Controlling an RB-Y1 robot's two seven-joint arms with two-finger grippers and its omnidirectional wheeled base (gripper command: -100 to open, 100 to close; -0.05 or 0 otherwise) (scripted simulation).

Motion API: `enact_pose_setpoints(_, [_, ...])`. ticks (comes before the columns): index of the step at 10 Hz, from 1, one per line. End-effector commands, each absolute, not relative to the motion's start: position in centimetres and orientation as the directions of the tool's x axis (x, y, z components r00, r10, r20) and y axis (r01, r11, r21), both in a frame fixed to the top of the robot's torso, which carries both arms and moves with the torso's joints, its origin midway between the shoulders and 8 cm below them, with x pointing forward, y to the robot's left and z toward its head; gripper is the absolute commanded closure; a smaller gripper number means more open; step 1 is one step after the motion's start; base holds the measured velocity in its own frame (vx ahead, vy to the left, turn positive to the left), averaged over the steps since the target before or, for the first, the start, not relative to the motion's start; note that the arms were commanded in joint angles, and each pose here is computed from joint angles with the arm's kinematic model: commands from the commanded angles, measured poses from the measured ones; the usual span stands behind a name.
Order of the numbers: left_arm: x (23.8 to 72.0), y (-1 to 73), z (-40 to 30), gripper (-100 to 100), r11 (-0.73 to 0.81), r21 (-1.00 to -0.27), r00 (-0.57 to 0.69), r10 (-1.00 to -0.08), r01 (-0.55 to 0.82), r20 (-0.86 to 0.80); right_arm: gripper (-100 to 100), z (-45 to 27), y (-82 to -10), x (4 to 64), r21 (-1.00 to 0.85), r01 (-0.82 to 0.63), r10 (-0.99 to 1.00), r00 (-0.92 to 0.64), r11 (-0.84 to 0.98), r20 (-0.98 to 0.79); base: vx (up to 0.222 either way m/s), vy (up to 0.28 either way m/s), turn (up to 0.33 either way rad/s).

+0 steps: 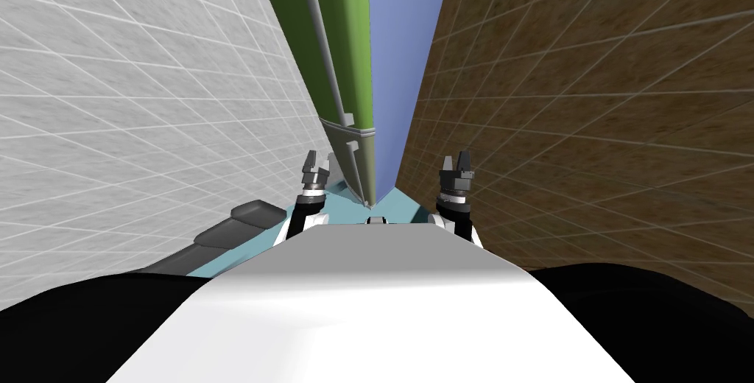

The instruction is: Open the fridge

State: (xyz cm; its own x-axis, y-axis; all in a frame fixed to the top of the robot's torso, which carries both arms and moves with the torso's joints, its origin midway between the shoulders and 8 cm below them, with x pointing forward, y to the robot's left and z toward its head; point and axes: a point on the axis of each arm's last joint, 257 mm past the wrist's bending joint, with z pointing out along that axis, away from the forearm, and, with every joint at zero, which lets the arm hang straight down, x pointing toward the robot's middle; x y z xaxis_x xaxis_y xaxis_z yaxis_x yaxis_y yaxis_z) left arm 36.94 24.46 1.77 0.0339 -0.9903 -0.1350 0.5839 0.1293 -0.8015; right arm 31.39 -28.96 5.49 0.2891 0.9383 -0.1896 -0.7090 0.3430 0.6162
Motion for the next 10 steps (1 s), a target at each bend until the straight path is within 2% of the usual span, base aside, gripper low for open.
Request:
enact_pose_setpoints(1, [37.8, 24.5, 2.0, -100, 0.151, -0.812, 0.036, -0.987, 0.564, -0.158, 0, 5.5, -29.0, 31.4, 0.616, -0.709, 0.938, 0.289, 0.343, -0.19, 0.017, -0.02, 0.0])
enact_pose_setpoints(10, [40.7, 24.8, 4.0, -100, 0.217, -0.835, 0.071, -0.975, 0.506, -0.211, 0, 5.5, -29.0, 31.4, 0.616, -0.709, 0.938, 0.289, 0.343, -0.19, 0.019, -0.023, 0.0])
